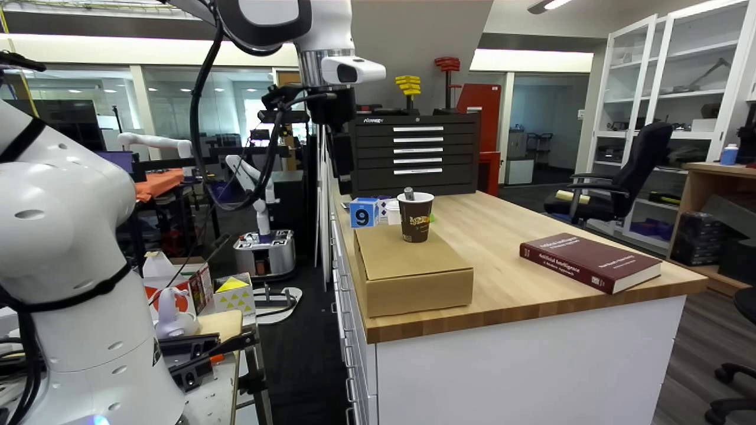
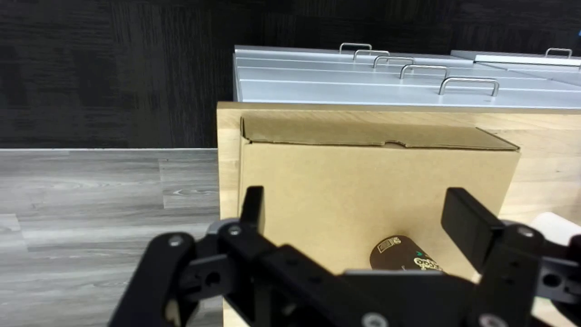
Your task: Remove the marker from the cup and put it on the box
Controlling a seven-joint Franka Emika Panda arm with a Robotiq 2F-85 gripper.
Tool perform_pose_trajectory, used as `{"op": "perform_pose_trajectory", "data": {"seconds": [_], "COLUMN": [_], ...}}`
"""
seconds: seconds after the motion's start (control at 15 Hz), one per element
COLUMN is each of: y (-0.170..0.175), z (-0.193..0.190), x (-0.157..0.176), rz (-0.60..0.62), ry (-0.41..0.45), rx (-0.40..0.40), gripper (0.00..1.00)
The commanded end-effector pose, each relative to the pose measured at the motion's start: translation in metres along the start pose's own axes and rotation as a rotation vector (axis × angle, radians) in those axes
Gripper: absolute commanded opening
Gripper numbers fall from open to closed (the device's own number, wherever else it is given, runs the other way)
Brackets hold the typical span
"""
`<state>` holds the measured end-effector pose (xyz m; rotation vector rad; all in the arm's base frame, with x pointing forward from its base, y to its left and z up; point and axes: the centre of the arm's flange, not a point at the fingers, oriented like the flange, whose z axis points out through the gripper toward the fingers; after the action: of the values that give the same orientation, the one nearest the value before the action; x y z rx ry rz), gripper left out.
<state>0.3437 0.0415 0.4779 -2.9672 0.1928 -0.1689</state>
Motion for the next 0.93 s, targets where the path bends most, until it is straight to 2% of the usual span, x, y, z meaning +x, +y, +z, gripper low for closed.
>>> {"op": "perform_pose_trajectory", "data": {"seconds": [0.0, 0.4, 0.87], "y": [-0.010, -0.039, -0.085], "z": [-0.015, -0.018, -0.001], "x": [0.031, 0.072, 0.109], "rz": [-0.057, -0.209, -0.383], "ry": [0.053, 0.120, 0.125], "rx": [-0.080, -0.160, -0.130], "gripper": [1.00, 1.00, 1.00]}}
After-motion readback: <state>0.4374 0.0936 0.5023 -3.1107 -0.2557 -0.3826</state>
